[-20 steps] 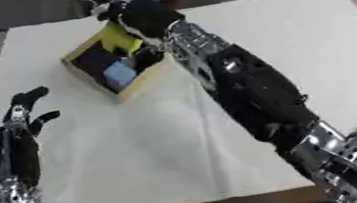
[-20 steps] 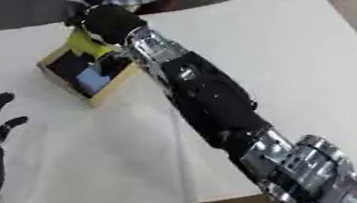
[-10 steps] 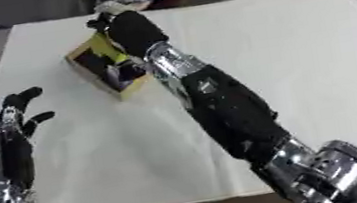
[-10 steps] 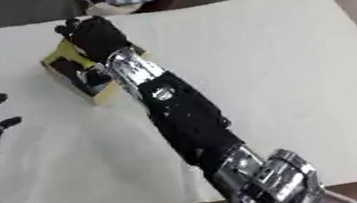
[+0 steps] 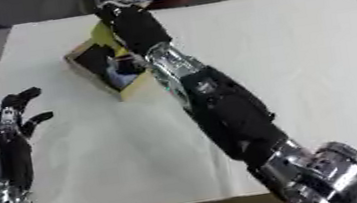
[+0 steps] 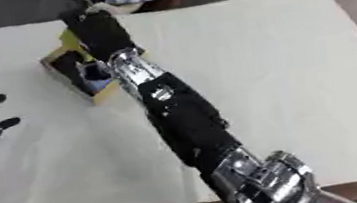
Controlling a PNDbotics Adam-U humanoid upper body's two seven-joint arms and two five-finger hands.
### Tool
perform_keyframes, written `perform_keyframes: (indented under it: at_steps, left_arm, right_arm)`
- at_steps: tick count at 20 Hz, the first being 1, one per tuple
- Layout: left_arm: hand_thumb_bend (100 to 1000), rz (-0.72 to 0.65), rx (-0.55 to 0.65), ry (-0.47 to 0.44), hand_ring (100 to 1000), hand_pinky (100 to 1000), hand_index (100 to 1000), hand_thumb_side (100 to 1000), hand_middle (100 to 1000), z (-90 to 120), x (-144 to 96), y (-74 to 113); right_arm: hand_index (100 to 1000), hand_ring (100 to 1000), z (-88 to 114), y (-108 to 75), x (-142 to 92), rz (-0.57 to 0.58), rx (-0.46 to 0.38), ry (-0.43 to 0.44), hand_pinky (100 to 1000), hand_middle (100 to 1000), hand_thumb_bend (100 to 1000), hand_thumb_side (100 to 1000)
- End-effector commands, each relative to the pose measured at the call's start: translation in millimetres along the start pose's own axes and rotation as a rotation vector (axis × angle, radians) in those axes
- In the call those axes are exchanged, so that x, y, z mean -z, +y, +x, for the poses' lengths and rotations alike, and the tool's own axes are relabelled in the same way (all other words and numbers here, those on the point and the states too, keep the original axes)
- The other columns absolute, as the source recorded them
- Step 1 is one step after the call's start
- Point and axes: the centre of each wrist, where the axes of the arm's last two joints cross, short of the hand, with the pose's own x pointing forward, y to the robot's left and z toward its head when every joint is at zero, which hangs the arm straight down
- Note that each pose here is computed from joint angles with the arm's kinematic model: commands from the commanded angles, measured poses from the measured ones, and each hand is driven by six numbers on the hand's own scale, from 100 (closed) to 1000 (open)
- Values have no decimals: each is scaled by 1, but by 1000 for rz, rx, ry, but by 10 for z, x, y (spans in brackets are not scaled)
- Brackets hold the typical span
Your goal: Pick up objects on the table and place them in the box.
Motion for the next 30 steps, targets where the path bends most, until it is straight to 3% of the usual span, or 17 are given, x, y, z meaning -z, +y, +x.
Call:
perform_keyframes:
  at_steps: [1, 5, 11, 21, 25, 30]
  left_arm:
    - [100, -16, 3, -36, 992, 725, 783, 942, 764, 93, 52, -3]
    - [100, -17, 3, -35, 992, 725, 783, 942, 763, 90, 52, -5]
    - [100, -17, 3, -34, 992, 725, 783, 941, 763, 87, 50, -4]
    - [100, -9, 5, -32, 991, 725, 783, 942, 762, 80, 43, 7]
    - [100, 3, 9, -27, 992, 725, 783, 943, 762, 68, 31, 31]
    - [100, 23, 19, -19, 992, 725, 783, 943, 761, 46, 7, 80]
  right_arm:
    - [1000, 984, 43, -85, 59, -33, -36, 24, 942, 1000, 100, 500]
    - [1000, 999, 42, -93, 66, -47, -84, 55, 957, 1000, 100, 517]
    - [1000, 988, 3, -94, 66, -47, -85, 79, 948, 1000, 100, 523]
    - [1000, 942, -48, -260, 138, -92, -67, 43, 913, 992, 100, 483]
    - [1000, 902, -197, -386, 174, -101, 20, 29, 891, 968, 100, 486]
    - [1000, 832, -572, -642, 179, -126, 144, -13, 850, 920, 100, 497]
